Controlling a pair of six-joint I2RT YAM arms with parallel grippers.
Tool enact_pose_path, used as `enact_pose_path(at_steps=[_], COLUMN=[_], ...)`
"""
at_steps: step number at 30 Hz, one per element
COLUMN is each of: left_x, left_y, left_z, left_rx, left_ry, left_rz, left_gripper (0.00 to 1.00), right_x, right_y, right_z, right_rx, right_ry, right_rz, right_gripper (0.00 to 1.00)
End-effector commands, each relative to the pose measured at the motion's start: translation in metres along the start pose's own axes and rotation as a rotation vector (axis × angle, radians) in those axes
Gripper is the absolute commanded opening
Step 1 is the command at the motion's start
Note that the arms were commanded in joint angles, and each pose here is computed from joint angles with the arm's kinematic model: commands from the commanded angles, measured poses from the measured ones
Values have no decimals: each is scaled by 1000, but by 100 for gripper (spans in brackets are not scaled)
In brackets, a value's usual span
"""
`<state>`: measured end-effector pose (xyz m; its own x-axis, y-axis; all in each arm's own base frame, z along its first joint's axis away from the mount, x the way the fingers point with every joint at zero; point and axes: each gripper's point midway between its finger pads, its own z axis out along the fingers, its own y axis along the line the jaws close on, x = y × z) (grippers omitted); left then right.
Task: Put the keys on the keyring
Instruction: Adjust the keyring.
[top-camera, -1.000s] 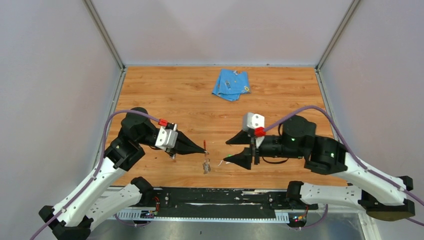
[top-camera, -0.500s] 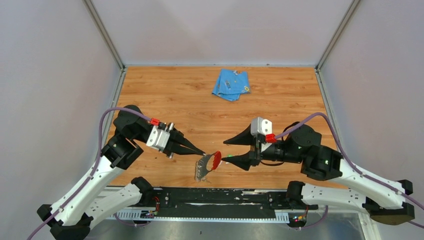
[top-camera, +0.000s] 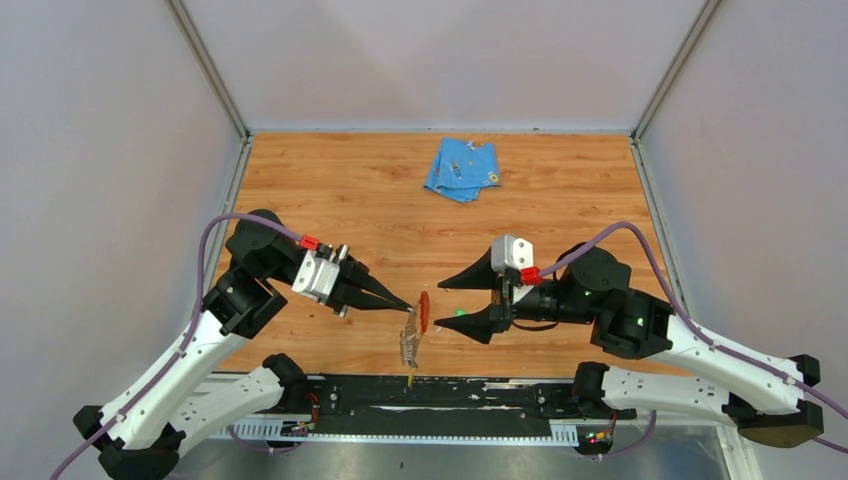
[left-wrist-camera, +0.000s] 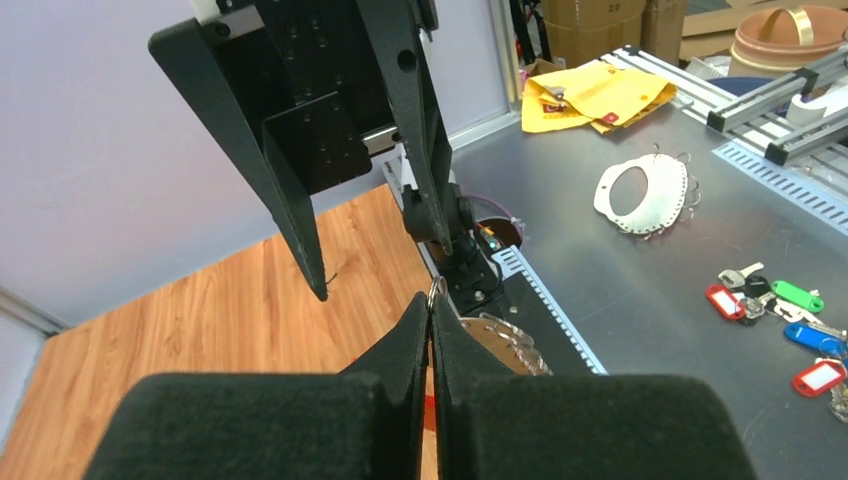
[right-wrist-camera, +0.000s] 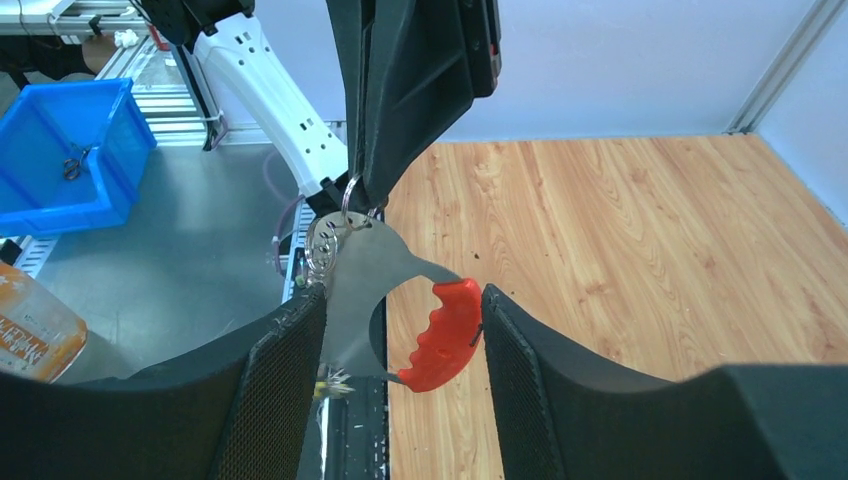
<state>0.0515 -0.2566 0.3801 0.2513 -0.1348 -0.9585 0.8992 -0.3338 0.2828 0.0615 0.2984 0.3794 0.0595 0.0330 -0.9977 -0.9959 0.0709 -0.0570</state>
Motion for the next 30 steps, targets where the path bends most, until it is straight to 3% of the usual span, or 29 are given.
enact_pose_path(at_steps=[1,8,13,19,23,30], left_x=[-18,-2,33,44,52,65], left_y=[0,14,31,45,56,48], left_z=[1,-3,-18,-26,-31,-33], left_rx=[17,-69,-179,-260,-318,-241], left_ry=[-21,54,219,283,324,391], left_rz=[86,112,150,143,115,167], left_gripper=[0,0,0,0,0,0], right_x=[1,-15,-10,5,30,44], right_y=[3,-2,-10,-30,-48,-50], right_z=[2,8,14,17,13,12], right_rx=[-30,-26,-2,106,215,229], right_ry=[16,11,89,165,225,229], right_rz=[-11,-55,-42,-24,-10,-15], right_gripper=[61,57,50,41,53,57])
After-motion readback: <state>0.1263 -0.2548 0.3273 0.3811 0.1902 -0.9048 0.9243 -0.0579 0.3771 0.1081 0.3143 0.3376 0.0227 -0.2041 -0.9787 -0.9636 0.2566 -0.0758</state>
